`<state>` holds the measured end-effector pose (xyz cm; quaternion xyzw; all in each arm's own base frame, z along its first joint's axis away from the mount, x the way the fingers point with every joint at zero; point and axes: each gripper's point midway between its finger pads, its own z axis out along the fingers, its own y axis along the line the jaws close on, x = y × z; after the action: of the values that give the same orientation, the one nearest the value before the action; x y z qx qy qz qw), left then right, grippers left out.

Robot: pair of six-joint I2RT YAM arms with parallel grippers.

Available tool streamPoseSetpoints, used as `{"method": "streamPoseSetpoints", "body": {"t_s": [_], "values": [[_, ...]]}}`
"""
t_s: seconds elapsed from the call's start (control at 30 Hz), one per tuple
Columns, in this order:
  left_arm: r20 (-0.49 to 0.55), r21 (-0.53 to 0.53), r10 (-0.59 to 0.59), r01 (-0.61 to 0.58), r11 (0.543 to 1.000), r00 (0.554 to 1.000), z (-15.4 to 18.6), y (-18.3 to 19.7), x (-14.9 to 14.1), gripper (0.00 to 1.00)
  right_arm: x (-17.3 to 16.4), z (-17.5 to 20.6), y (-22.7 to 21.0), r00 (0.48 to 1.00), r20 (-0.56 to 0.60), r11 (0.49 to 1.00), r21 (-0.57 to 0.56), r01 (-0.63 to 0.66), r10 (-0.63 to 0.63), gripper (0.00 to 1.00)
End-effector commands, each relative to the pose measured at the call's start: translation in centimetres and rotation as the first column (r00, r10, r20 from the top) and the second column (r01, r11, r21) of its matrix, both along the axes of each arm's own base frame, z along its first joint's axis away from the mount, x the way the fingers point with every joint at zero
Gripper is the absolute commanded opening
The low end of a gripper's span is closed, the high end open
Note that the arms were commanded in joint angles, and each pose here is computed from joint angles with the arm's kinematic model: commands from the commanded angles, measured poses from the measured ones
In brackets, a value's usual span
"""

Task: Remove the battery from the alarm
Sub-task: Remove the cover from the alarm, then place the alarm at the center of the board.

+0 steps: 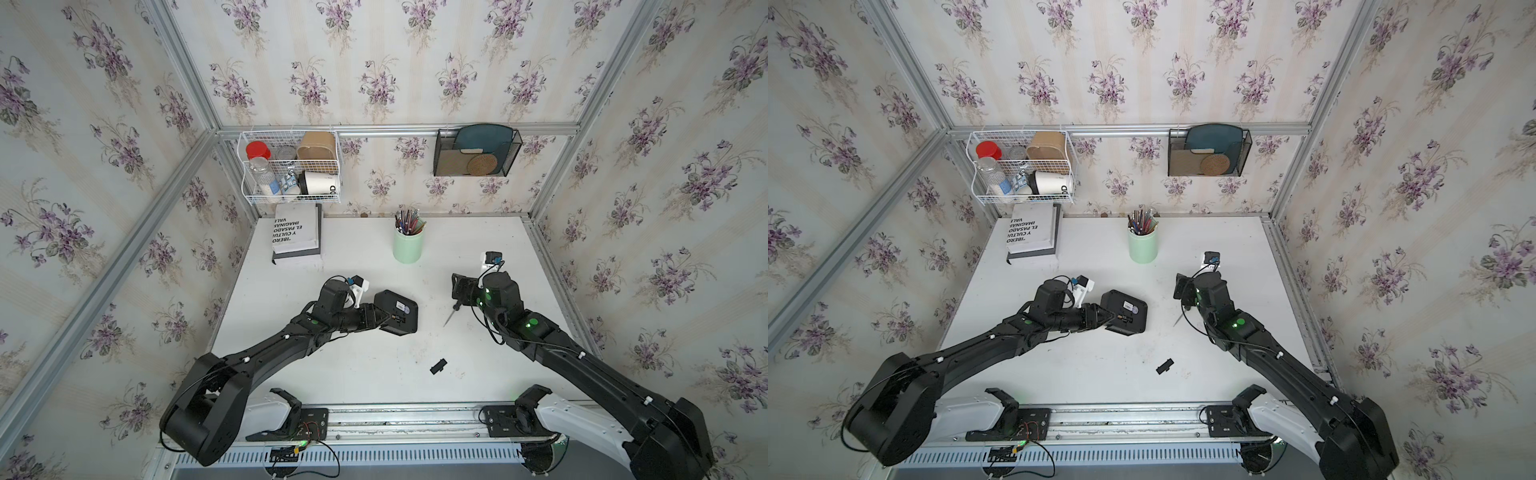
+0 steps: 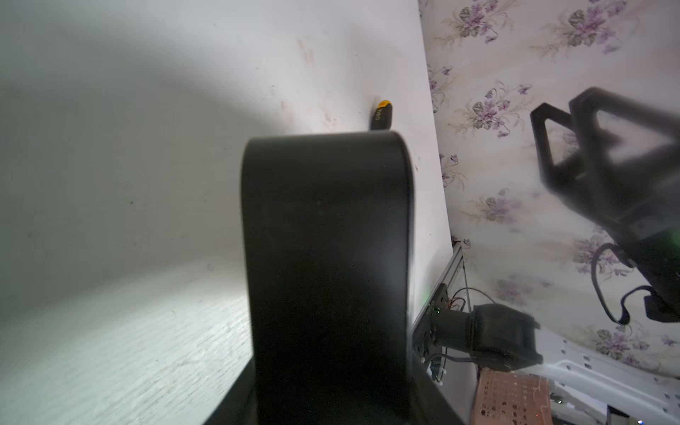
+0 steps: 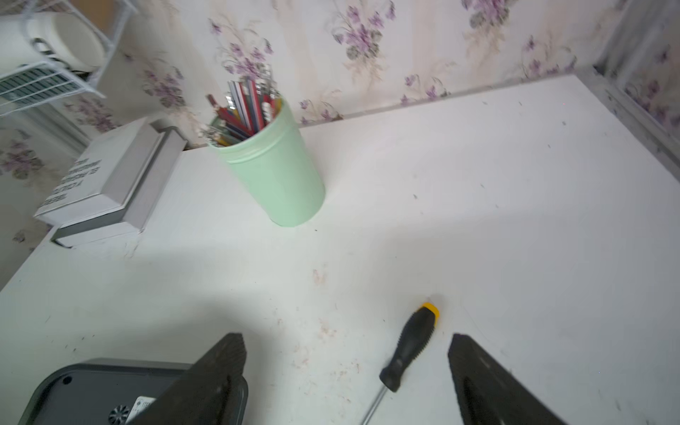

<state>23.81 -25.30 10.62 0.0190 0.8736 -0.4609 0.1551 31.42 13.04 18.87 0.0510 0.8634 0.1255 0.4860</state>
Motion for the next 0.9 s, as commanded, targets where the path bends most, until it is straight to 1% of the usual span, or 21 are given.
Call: {"method": "streamPoseSetpoints", "body": {"t_s": [0.0, 0.13, 0.27, 0.3, 0.37, 0.4, 0.47, 0.53, 0.57, 0.63, 0.67, 0.7, 0.77, 0.87], "values": [[0.06, -0.083, 0.039, -0.034, 0.996, 0.997, 1.5, -1.2, 1.9, 0.0, -0.9, -3.0, -1.8, 0.982, -0.169, 0.995, 0.037, 0.096, -0.088, 0.94], [-0.003, -0.027, 0.057, -0.057, 0.998, 0.998, -1.3, -0.7, 1.6, 0.0, -0.8, -5.6, -3.9, 0.949, -0.264, 0.984, 0.005, 0.179, -0.172, 0.94], [-0.077, 0.028, 0.042, -0.04, 0.999, 0.996, -4.0, -0.5, 0.9, 0.0, -0.8, -7.1, -5.1, 0.93, -0.304, 0.975, 0.014, 0.222, -0.207, 0.94], [-0.091, 0.044, 0.04, -0.036, 0.998, 0.995, -4.6, -0.3, 0.7, 0.03, -0.8, -7.3, -5.2, 0.927, -0.31, 0.974, 0.015, 0.228, -0.212, 0.94], [-0.111, 0.074, 0.033, -0.025, 0.997, 0.993, -5.6, 0.1, 0.2, 0.22, -0.7, -7.7, -5.6, 0.92, -0.317, 0.968, 0.019, 0.248, -0.23, 0.95], [-0.12, 0.09, 0.032, -0.021, 0.996, 0.992, -6.0, 0.2, 0.0, 0.28, -0.7, -7.8, -5.8, 0.916, -0.321, 0.965, 0.022, 0.26, -0.239, 0.95], [-0.12, 0.104, 0.027, -0.014, 0.994, 0.992, -6.2, 0.4, -0.1, 0.35, -0.4, -8.1, -6.1, 0.907, -0.335, 0.959, 0.034, 0.281, -0.254, 0.95], [-0.122, 0.13, 0.027, -0.011, 0.992, 0.992, -6.4, 0.7, -0.2, 0.47, 0.0, -8.0, -5.6, 0.91, -0.339, 0.96, 0.055, 0.273, -0.239, 0.94], [-0.12, 0.146, 0.028, -0.01, 0.989, 0.992, -6.5, 0.9, -0.2, 0.52, 0.3, -8.1, -5.2, 0.912, -0.345, 0.962, 0.071, 0.263, -0.224, 0.93], [-0.11, 0.175, 0.031, -0.011, 0.985, 0.993, -6.4, 1.3, -0.1, 0.54, 0.7, -8.6, -4.2, 0.908, -0.371, 0.966, 0.085, 0.244, -0.196, 0.91], [-0.105, 0.188, 0.032, -0.012, 0.982, 0.994, -6.4, 1.4, -0.1, 0.6, 0.9, -9.0, -3.9, 0.905, -0.381, 0.968, 0.086, 0.237, -0.188, 0.91], [-0.098, 0.197, 0.033, -0.013, 0.98, 0.995, -6.3, 1.5, 0.0, 0.63, 1.3, -9.2, -3.6, 0.905, -0.384, 0.97, 0.082, 0.23, -0.182, 0.9], [-0.091, 0.226, 0.033, -0.012, 0.974, 0.995, -6.4, 1.9, 0.1, 0.65, 1.9, -9.7, -3.3, 0.901, -0.39, 0.97, 0.066, 0.232, -0.189, 0.89], [-0.082, 0.244, 0.026, -0.005, 0.97, 0.996, -6.1, 2.0, 0.2, 0.66, 2.5, -11.0, -3.1, 0.888, -0.415, 0.972, 0.034, 0.233, -0.199, 0.88]]}}
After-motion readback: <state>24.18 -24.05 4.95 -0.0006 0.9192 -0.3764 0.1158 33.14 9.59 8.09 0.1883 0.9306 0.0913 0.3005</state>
